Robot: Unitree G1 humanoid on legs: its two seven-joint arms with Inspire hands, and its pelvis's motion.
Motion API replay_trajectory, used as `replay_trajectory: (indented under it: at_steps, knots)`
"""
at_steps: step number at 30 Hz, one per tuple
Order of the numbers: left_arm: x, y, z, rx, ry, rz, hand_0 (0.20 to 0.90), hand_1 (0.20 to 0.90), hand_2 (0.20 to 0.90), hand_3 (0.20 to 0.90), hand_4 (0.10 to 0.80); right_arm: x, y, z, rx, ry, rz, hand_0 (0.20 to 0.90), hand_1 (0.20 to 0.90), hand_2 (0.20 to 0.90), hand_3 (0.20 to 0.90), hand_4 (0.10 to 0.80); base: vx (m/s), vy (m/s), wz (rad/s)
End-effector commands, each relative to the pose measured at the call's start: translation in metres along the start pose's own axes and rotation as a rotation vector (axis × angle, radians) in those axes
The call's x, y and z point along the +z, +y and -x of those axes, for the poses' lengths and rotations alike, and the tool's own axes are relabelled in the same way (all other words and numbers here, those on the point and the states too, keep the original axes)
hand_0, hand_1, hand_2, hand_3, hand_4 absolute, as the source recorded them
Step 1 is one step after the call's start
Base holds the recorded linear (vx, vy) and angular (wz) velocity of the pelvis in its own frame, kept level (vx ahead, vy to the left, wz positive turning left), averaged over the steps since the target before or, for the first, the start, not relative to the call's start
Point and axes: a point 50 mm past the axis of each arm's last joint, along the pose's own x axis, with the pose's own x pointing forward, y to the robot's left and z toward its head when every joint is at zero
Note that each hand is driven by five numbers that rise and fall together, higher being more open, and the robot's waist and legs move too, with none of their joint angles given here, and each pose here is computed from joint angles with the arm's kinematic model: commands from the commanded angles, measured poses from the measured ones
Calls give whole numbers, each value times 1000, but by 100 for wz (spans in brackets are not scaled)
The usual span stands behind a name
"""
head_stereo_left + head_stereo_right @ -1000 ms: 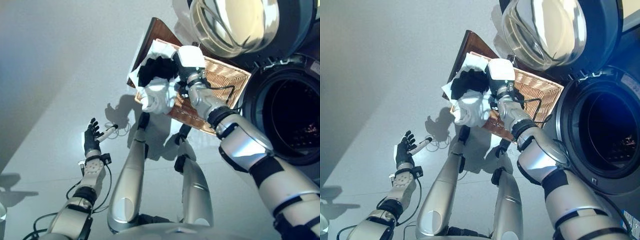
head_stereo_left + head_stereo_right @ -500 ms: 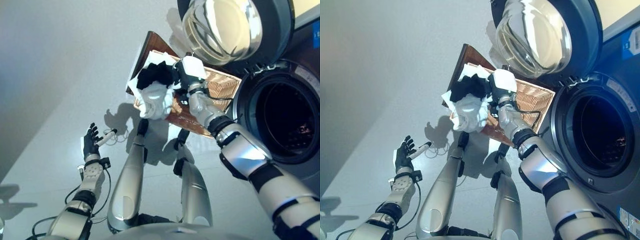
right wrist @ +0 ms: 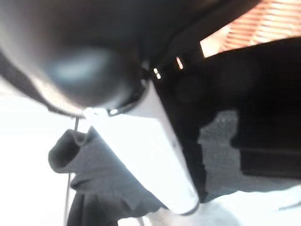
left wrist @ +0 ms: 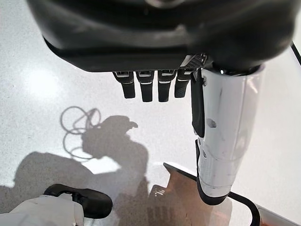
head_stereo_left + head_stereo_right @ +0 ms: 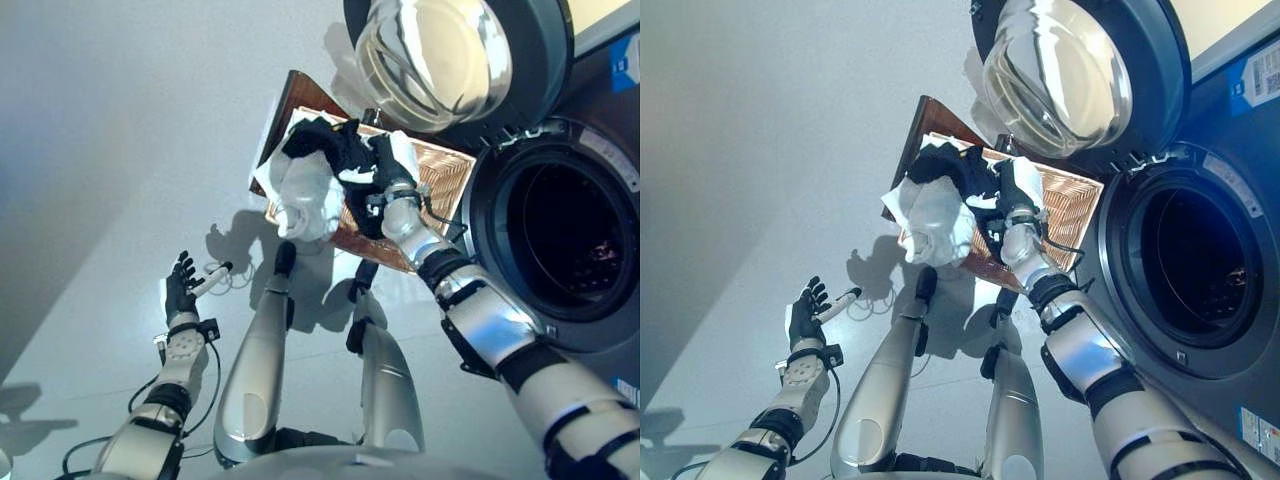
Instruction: Pick up the clothes and place them into the washing machine
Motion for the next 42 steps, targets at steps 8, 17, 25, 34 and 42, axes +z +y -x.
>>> replay_trajectory:
  at_steps: [8,17,25,34,42]
  knots:
    - [-4,22,1,72,-7,28,900,900,900,900,800,22,-16,-1,-51,-99,-427,200,200,200,200,300,21,-10,-7]
    - [-4,13,2,42,0,58,900,900,900,900,800,-30,-3,29,-100,79,-1004,200,200,200,200,300,0,2,-1]
    - [-13,7,7,18,39,77,900,900,900,900,800,-78,2,57,-215,215,-1279,200,200,200,200,300,-21,22,-9]
    - [-28,7,14,12,97,106,900,900,900,900,800,-118,-15,76,-438,270,-1485,200,200,200,200,300,-16,28,-15]
    - [-38,7,19,-9,128,111,900,900,900,900,800,-138,-47,79,-626,242,-1543,200,200,200,200,300,2,7,-5]
